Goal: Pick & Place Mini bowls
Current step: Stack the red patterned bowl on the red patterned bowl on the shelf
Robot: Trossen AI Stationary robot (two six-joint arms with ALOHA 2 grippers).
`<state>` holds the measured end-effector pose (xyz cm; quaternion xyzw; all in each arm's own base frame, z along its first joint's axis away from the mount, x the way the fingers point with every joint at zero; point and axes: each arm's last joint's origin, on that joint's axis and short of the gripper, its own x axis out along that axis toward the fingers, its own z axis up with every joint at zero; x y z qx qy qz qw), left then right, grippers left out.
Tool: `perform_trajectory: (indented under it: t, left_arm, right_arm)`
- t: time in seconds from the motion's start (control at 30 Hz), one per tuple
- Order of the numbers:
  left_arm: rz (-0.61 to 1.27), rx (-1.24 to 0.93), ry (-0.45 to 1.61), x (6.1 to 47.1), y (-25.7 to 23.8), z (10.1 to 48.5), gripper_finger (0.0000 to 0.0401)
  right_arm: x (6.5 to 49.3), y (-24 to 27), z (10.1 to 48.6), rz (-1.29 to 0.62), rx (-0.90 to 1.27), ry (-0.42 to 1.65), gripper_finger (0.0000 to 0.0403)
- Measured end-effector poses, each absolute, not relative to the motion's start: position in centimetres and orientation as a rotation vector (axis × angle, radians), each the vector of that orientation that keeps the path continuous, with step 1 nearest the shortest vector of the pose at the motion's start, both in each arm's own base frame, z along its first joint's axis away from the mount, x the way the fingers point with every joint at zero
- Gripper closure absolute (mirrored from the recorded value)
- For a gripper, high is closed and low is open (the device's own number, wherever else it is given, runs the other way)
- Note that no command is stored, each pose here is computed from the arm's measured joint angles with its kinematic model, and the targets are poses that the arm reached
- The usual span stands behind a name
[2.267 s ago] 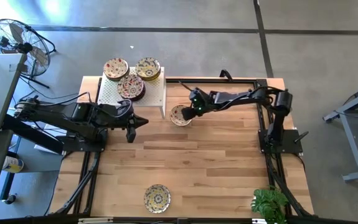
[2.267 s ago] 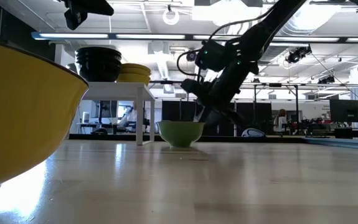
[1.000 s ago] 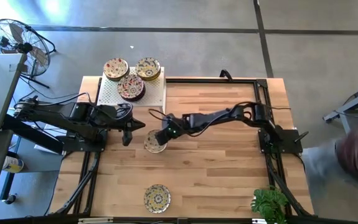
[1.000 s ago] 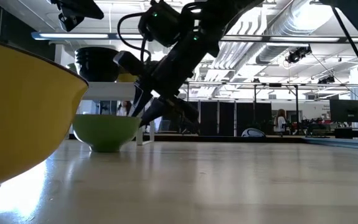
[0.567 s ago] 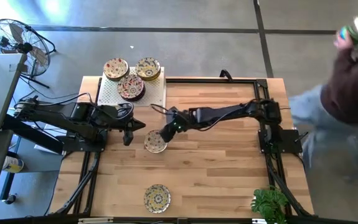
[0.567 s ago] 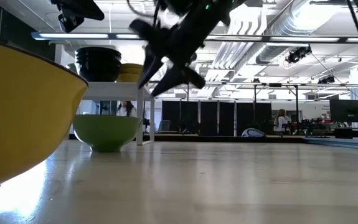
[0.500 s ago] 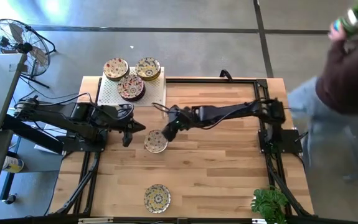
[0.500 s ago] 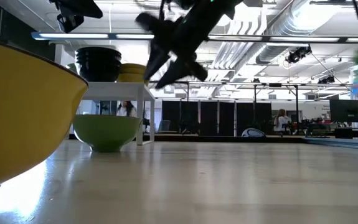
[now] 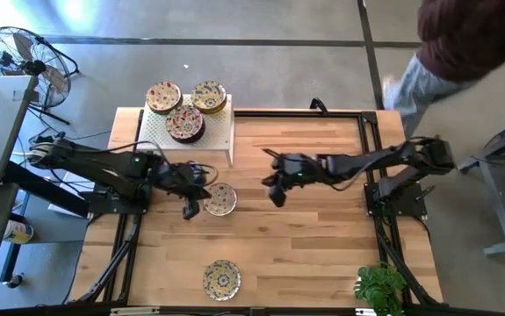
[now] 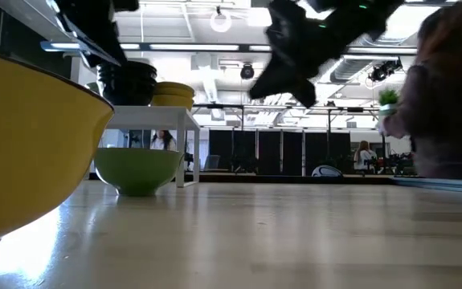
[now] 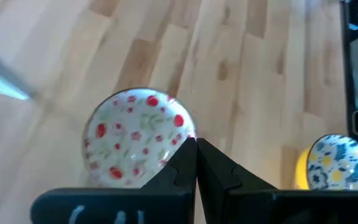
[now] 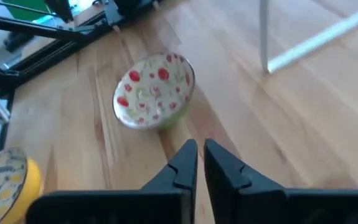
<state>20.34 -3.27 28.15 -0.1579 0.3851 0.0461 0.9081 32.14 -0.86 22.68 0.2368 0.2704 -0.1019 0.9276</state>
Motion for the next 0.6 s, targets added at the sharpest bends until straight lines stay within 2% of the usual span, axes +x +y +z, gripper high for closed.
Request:
perform_trajectory:
  t: [0.17,0.27,0.4,0.6]
  left_arm:
    - [0.084,-0.326,0.908,22.1,-3.7,26.2,0.0396]
    - [0.095,-0.300,0.996,22.8,-3.8,24.9,0.0375]
    - [0.083,-0.252,1.049,24.0,-4.2,23.6,0.0320]
    - [0.067,-0.132,1.097,25.3,-6.1,21.4,0.0226]
  right_arm:
    - [28.3,-0.9,22.8,-0.232,0.498,0.500,0.0378]
    - [26.5,-0.9,22.7,-0.257,0.506,0.479,0.0387]
    - [24.7,-0.9,22.8,-0.260,0.521,0.447,0.0401]
    - [23.3,-0.9,22.6,-0.256,0.519,0.438,0.0400]
